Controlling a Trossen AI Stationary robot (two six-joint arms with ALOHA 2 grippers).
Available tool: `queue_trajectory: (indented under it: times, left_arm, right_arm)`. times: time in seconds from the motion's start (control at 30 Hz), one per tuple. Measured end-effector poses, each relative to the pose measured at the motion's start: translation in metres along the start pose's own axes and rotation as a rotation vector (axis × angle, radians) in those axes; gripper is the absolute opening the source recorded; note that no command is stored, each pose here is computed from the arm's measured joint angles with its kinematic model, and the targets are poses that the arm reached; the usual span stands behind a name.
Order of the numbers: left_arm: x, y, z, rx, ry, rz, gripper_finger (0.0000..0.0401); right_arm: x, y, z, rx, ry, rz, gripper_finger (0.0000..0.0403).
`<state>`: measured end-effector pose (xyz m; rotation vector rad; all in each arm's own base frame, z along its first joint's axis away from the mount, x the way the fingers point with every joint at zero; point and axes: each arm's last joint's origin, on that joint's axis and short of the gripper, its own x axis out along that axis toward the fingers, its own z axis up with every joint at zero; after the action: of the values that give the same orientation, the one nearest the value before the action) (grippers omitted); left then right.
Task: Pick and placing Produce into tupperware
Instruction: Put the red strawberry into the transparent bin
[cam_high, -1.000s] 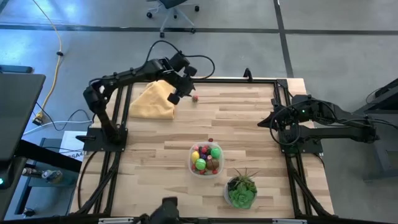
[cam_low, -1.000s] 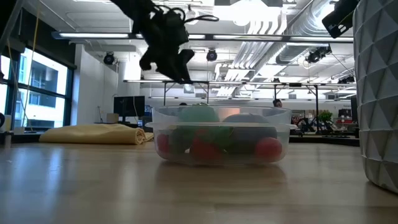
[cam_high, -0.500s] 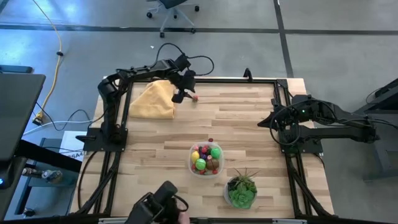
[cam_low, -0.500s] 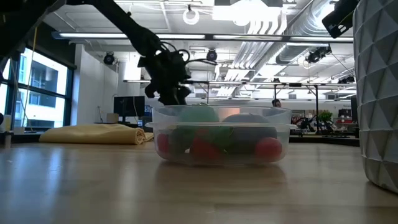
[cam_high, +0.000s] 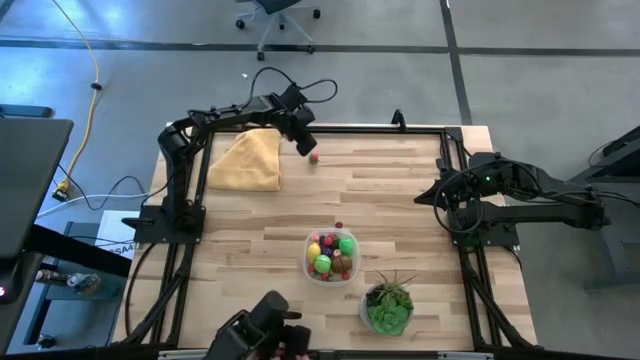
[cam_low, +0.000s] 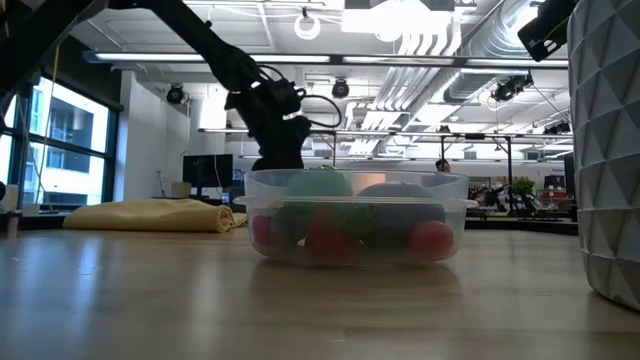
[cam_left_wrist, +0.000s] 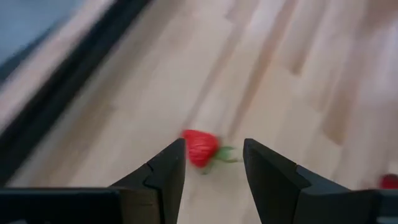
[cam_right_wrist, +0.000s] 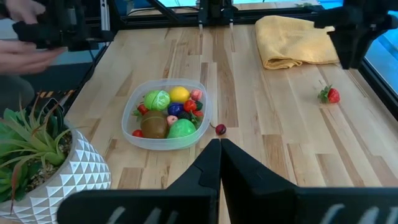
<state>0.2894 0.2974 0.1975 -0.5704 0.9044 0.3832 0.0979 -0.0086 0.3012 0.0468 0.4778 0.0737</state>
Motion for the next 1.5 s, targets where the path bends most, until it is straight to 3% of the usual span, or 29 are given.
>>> queue_trajectory:
  times: [0.1, 0.23, 0.43, 0.63, 0.87, 0.97, 1.1, 1.5]
  left_arm:
    - [0.003, -0.008, 0.0, -0.038, 0.004, -0.042, 0.0152]
    - [0.007, -0.016, 0.002, -0.068, -0.009, 0.013, 0.0152]
    - [0.008, -0.02, 0.008, -0.053, -0.067, 0.075, 0.0152]
    - [0.008, -0.021, 0.014, -0.028, -0.128, 0.065, 0.0152]
    - [0.008, -0.018, 0.002, -0.196, -0.018, 0.149, 0.0152]
    - [0.006, -0.018, 0.002, -0.253, -0.009, 0.185, 0.0152]
    - [-0.001, -0.019, 0.009, -0.255, -0.021, 0.235, 0.0152]
    - [-0.004, -0.047, 0.02, -0.172, 0.008, 0.307, 0.0152]
  right_arm:
    - [0.0, 0.0, 0.0, -0.001, 0.0, 0.0, 0.0]
    - [0.0, 0.0, 0.0, -0.001, 0.0, 0.0, 0.0]
    - [0.0, 0.0, 0.0, 0.0, 0.0, 0.001, 0.0]
    - [0.0, 0.0, 0.0, 0.0, 0.0, 0.0, 0.0]
    - [0.0, 0.0, 0.0, -0.002, 0.0, 0.0, 0.0]
    - [0.0, 0.001, -0.001, -0.085, 0.009, 0.043, 0.0]
    - [0.0, 0.002, -0.002, -0.175, 0.011, 0.081, 0.0]
    - [0.0, 0.003, -0.004, -0.185, 0.033, 0.088, 0.0]
